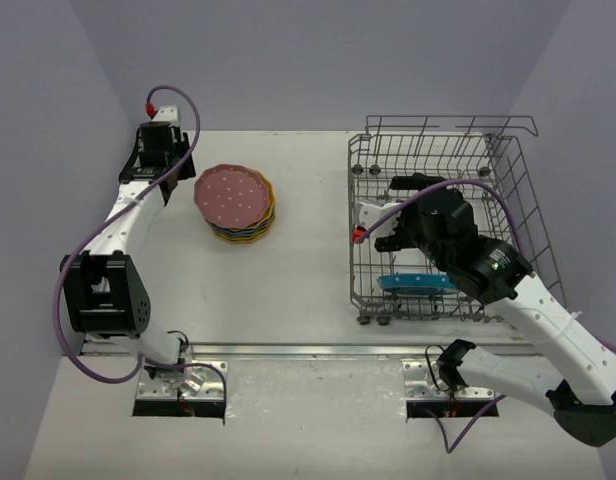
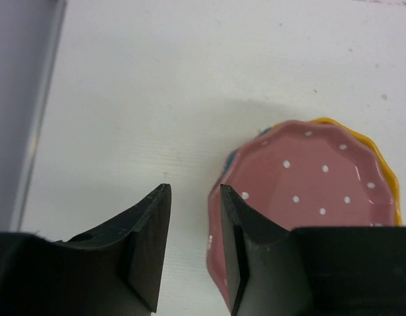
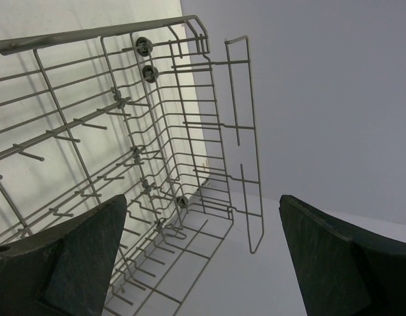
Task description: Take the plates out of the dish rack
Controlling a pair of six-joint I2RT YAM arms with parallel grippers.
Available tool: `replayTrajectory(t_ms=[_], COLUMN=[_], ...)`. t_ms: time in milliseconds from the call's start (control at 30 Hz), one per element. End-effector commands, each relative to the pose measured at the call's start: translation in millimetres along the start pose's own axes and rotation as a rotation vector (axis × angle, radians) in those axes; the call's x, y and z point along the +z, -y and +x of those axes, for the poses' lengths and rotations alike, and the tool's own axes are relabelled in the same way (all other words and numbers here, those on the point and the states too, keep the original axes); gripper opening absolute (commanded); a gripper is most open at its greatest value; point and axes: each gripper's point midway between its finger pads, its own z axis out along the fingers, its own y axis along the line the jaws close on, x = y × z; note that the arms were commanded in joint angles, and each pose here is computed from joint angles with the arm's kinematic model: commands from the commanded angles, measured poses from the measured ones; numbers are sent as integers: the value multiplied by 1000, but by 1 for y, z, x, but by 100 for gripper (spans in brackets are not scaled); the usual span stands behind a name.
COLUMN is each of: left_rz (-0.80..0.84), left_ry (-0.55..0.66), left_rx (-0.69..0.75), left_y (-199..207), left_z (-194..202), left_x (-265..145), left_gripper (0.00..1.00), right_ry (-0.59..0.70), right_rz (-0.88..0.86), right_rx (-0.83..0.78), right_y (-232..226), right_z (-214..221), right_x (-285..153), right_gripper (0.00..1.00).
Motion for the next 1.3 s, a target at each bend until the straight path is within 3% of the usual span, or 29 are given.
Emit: replayTrajectory(t_ms=[0,300,1000,1200,1267], left_rz=[-201,-204,-14,-39,-68], left_ry=[120,-41,-185,-176,-154], left_rx=[56,138,125,125,119], left_y=[-40,-43,1,-2,-6], left_z=[-30,20,70,66,58], left_x=[-13,10,33,32,29], left_gripper=[32,30,34,39,48], right_ry=[14,3,-20,-21,-26], right_rz=[28,25,-4,-9,-18], right_rx=[38,40,41,40,36], right_y=[8,10,2,1,1], right_z=[-1,0,8,9,10], right_x=[-3,1,3,3,2], right_gripper=[99,99,99,99,99])
